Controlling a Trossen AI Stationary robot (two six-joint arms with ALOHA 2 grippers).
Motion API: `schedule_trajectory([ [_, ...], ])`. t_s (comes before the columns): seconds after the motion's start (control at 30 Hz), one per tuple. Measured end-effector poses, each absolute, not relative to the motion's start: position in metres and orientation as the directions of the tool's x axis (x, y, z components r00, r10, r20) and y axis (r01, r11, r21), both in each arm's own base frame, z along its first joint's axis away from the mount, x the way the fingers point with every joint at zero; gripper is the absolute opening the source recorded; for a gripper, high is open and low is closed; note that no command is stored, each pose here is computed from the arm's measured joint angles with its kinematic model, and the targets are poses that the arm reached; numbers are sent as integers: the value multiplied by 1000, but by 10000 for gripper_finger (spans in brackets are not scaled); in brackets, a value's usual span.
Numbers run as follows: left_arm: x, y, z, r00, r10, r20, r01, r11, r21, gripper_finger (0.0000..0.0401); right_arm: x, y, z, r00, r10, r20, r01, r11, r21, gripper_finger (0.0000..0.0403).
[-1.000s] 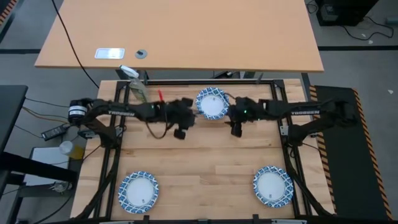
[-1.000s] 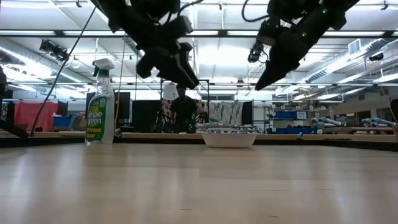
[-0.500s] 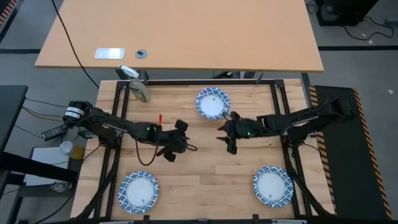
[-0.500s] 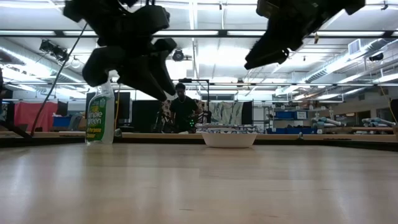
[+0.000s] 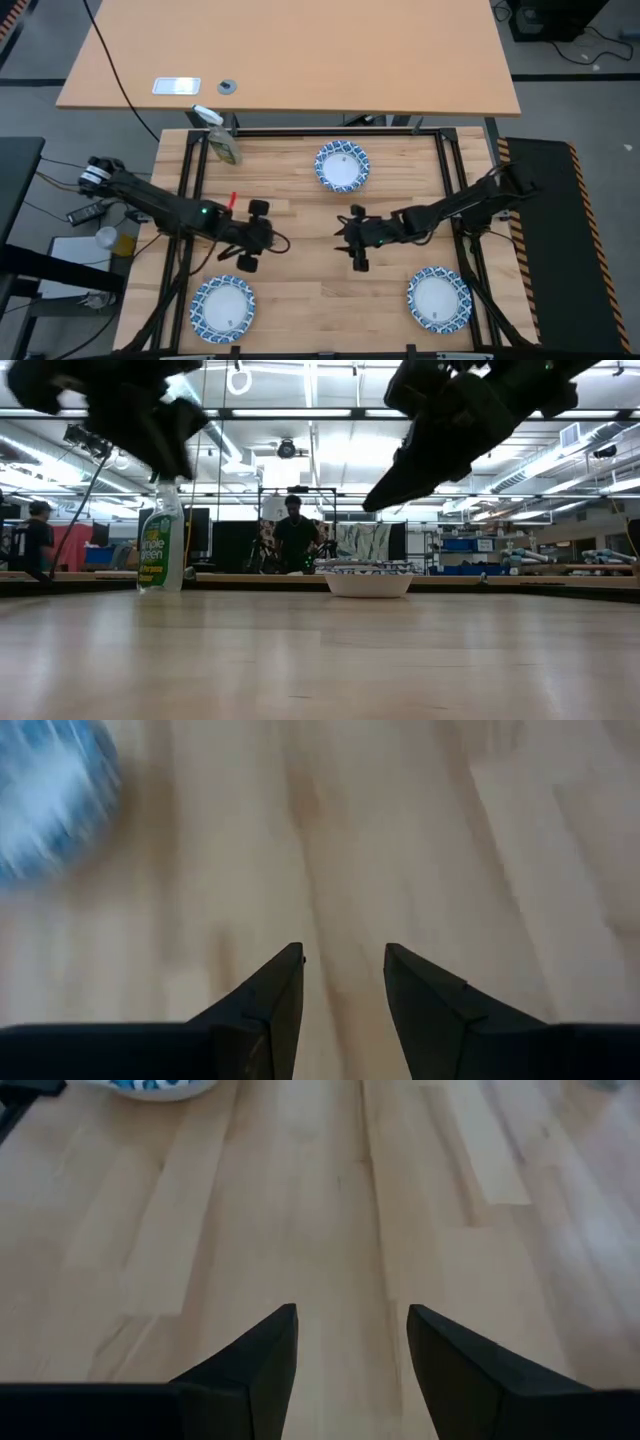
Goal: Nest bowls inside each other
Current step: Stack the blue white patterned bowl on top of the other blue white patterned bowls
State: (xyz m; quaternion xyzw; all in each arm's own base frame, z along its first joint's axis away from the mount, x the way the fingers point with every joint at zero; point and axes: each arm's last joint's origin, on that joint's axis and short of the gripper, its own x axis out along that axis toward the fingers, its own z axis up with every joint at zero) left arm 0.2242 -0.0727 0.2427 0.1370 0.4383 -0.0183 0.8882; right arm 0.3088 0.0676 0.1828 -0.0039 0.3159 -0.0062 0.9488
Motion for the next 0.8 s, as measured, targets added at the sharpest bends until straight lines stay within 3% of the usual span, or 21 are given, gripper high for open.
schedule_trajectory([
  [0.23, 196, -74, 235, 405, 92, -910, 3, 995, 102, 145, 317, 70, 167, 792, 3, -611, -6, 1000, -4, 197],
  [0.37, 189, -80, 233, 361, 89, -928, -25, 996, 86, 158, 318, 70, 166, 797, 7, -605, -9, 1000, -1, 197],
  [0.6, 180, -99, 231, 240, -166, -956, -55, 981, -184, 200, 319, 74, 168, 814, 37, -580, -26, 999, 27, 197],
  [0.8, 162, -116, 219, 155, -190, -970, -56, 978, -201, 200, 321, 83, 174, 850, 66, -523, -51, 998, 44, 197],
])
